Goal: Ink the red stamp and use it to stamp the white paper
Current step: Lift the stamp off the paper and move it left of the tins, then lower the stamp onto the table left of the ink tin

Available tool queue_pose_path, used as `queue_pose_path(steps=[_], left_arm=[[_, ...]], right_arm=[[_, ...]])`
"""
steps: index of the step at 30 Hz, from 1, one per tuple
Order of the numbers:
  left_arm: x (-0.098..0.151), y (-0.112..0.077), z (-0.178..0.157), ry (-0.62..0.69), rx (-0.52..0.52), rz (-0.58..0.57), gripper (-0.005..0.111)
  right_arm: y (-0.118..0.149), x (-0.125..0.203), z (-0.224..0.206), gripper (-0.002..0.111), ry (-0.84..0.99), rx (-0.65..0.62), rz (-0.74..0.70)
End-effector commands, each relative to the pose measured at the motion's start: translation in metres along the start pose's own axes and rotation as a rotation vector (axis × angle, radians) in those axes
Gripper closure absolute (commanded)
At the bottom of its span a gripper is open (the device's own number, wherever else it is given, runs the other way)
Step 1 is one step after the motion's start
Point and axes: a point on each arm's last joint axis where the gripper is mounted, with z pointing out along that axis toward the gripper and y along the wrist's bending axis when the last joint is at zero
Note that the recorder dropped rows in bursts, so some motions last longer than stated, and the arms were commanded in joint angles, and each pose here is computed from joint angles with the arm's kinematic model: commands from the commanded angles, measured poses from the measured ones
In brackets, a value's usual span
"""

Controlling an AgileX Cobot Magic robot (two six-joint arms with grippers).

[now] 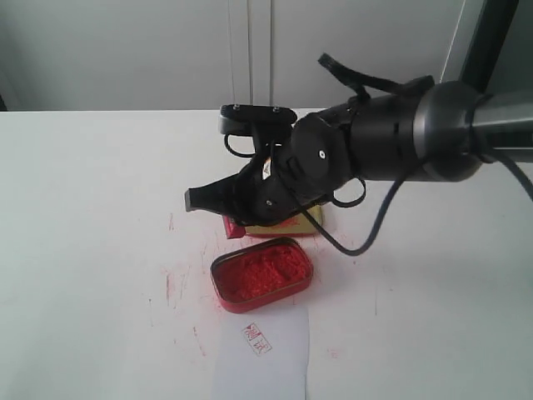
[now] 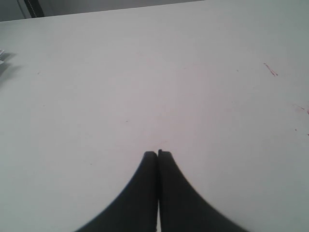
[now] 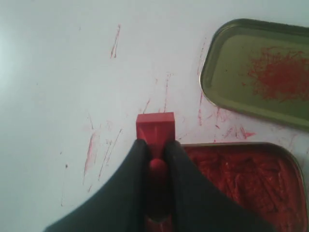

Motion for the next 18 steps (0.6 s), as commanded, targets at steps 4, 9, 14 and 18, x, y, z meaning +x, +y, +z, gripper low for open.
queue_pose_path(steps=[4,9,14,18], left_arm=[[0.001,0.0,0.0,0.001,0.005,-0.008,0.107],[0.001,0.0,0.0,0.001,0.005,-0.008,0.107],[0.001,0.0,0.0,0.001,0.005,-0.008,0.107],[0.001,0.0,0.0,0.001,0.005,-0.008,0.107]], right_arm=[[-0.013,-0.022,0.025,0.108,0.177,-0.13,0.047],[-0.017,-0.035,0.039,0.108,0.175,-0.252,0.117],[-0.015,-0.036,0.056,0.108,0.181,-0.299,0.199],[-0.018,-0.03,0.072,0.108,0.203,-0.308,0.259]])
